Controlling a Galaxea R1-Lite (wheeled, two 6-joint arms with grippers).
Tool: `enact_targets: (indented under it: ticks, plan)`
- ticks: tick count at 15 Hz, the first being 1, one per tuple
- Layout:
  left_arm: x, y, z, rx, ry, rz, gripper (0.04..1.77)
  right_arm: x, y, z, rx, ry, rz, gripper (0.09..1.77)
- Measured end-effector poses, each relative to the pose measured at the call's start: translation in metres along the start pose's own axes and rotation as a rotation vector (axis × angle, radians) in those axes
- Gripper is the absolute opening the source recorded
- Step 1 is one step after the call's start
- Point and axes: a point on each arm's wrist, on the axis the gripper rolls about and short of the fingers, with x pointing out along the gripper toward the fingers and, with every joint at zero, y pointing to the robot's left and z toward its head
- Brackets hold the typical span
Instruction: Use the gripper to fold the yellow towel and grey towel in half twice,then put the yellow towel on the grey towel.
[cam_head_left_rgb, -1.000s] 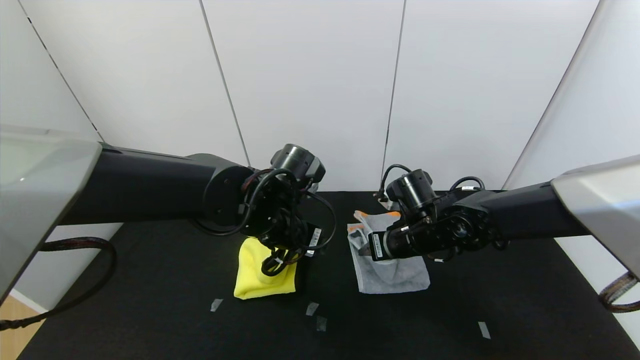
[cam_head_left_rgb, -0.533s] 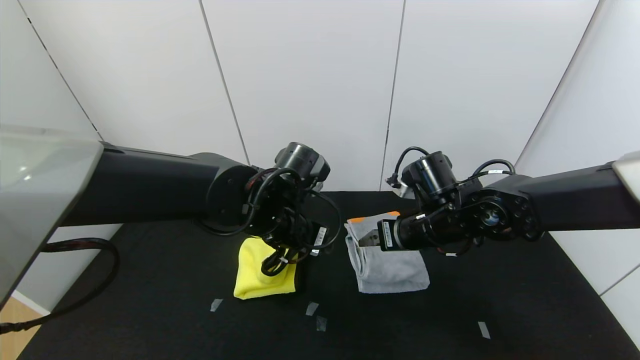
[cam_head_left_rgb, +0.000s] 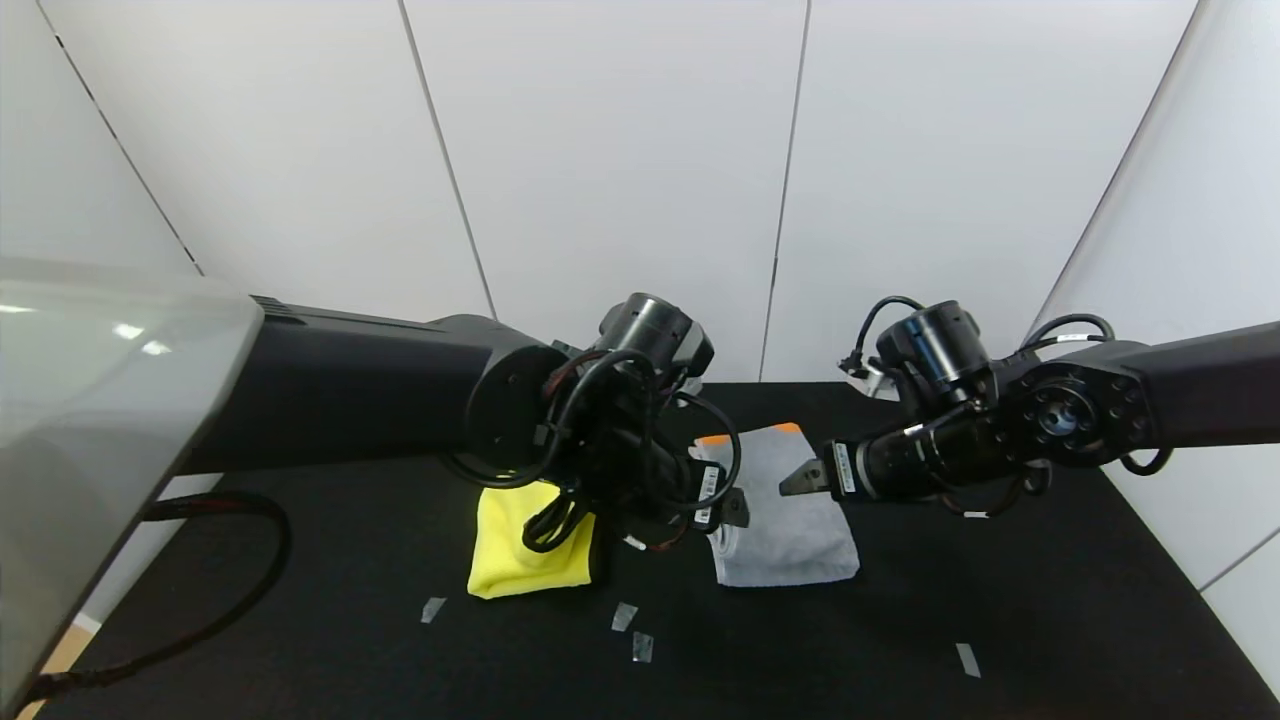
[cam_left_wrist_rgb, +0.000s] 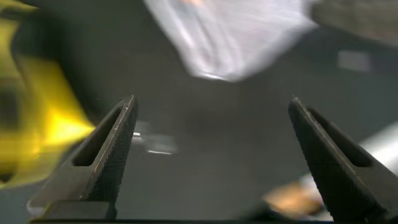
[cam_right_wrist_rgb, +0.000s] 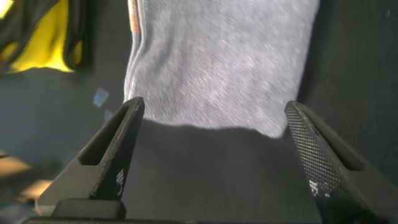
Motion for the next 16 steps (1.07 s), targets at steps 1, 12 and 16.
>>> enact_targets:
  ticks: [1,12,16]
  plan:
    - [0.003,-0.001,0.001,-0.051,0.024,-0.05,1.72,-0.004,-0.009,0.0,0.025,0.015,0.036,1.64]
    - [0.076,0.022,-0.001,-0.504,0.154,-0.052,1.72,0.019,-0.06,0.005,0.346,-0.03,0.06,1.69]
    - [0.084,0.031,0.004,-0.598,0.111,-0.071,1.72,0.03,-0.059,0.003,0.372,-0.023,0.068,1.7]
